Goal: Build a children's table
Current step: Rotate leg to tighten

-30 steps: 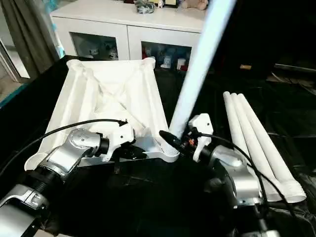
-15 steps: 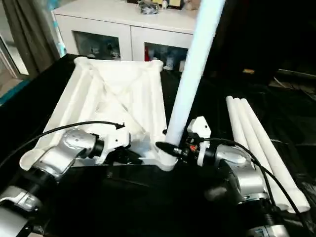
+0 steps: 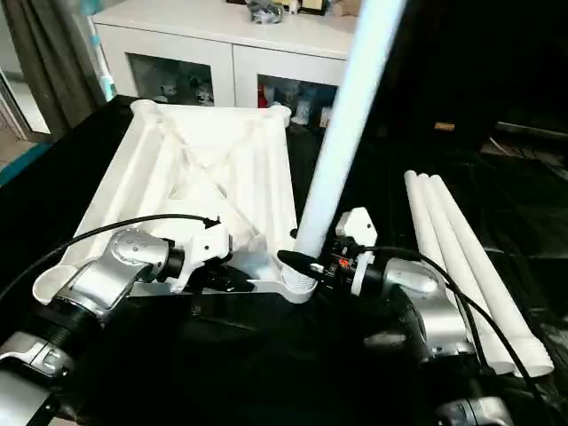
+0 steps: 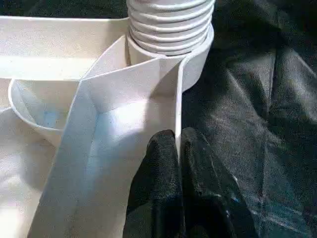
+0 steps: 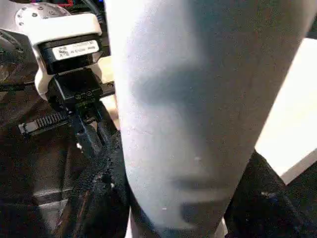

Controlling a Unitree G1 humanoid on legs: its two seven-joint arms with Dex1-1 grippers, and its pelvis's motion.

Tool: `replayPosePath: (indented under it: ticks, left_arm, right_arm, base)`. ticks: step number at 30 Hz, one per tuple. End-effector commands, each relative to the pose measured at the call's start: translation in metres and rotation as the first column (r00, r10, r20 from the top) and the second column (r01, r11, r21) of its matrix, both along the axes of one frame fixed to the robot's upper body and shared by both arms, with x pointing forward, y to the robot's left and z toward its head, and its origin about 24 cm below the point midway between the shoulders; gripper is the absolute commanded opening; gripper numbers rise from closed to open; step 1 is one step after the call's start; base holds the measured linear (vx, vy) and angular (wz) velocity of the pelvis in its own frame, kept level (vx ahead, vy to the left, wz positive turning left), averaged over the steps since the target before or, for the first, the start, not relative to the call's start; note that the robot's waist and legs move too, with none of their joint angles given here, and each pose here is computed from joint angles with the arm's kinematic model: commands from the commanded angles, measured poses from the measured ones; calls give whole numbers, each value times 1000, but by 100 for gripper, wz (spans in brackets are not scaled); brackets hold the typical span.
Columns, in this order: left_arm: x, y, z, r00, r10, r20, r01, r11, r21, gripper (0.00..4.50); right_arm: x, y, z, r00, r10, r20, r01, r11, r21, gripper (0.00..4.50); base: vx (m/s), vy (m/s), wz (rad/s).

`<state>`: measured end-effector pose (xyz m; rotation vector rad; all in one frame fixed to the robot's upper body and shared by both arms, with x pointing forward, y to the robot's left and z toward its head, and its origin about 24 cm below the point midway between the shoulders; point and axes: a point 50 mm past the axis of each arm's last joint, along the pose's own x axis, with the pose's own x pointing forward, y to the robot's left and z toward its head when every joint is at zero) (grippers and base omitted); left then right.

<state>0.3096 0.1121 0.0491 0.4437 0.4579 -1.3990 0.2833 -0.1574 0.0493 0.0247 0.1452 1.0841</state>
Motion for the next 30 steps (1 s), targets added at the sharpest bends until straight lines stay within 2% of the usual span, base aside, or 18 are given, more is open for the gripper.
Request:
replayPosePath:
  ticks: [1,13,18,21,23,25,26,27,28,29,30]
  left_arm:
    - [8,-2,17,998,32,57,-28,997,-74,0]
    - [7,-1,16,998,33,51,-30,998,-63,0]
    - [10,-3,17,996,69,49,-66,996,-65,0]
    - [17,-6,17,989,139,58,-136,989,-51,0]
    - [28,-12,16,963,254,86,-253,967,-22,0]
    - [30,-14,16,958,273,93,-272,962,-18,0]
    - [38,-23,18,922,378,88,-376,926,-32,0]
    - [38,-23,18,922,378,88,-376,926,-32,0]
    - [44,-34,18,890,447,88,-446,894,-31,0]
    - [45,-36,18,885,456,90,-456,890,-28,0]
    - [47,-45,18,873,478,98,-479,878,-19,0]
  right_arm:
    - [-22,-1,-40,984,8,-177,-24,996,-88,189]
    - [-21,-6,-43,987,-7,-162,-16,991,-136,189]
    - [-12,-9,-44,980,-128,-155,103,982,-158,189]
    - [-4,-11,-48,951,-271,-146,242,951,-190,189]
    - [2,-6,-52,908,-395,-143,360,907,-218,189]
    - [3,-4,-53,900,-412,-143,377,900,-221,189]
    - [10,1,-57,836,-530,-142,490,837,-243,189]
    - [10,1,-57,836,-530,-142,490,837,-243,189]
    - [17,6,-62,758,-636,-147,588,763,-268,189]
    - [18,8,-64,740,-656,-148,607,746,-274,189]
    - [24,13,-66,691,-705,-161,652,704,-282,189]
  base:
    - [0,0,0]
    - [0,0,0]
    - [0,0,0]
    - [0,0,0]
    - [0,0,0]
    - [0,0,0]
    - [0,0,0]
    - [0,0,0]
    - [0,0,0]
    - [0,0,0]
    - [0,0,0]
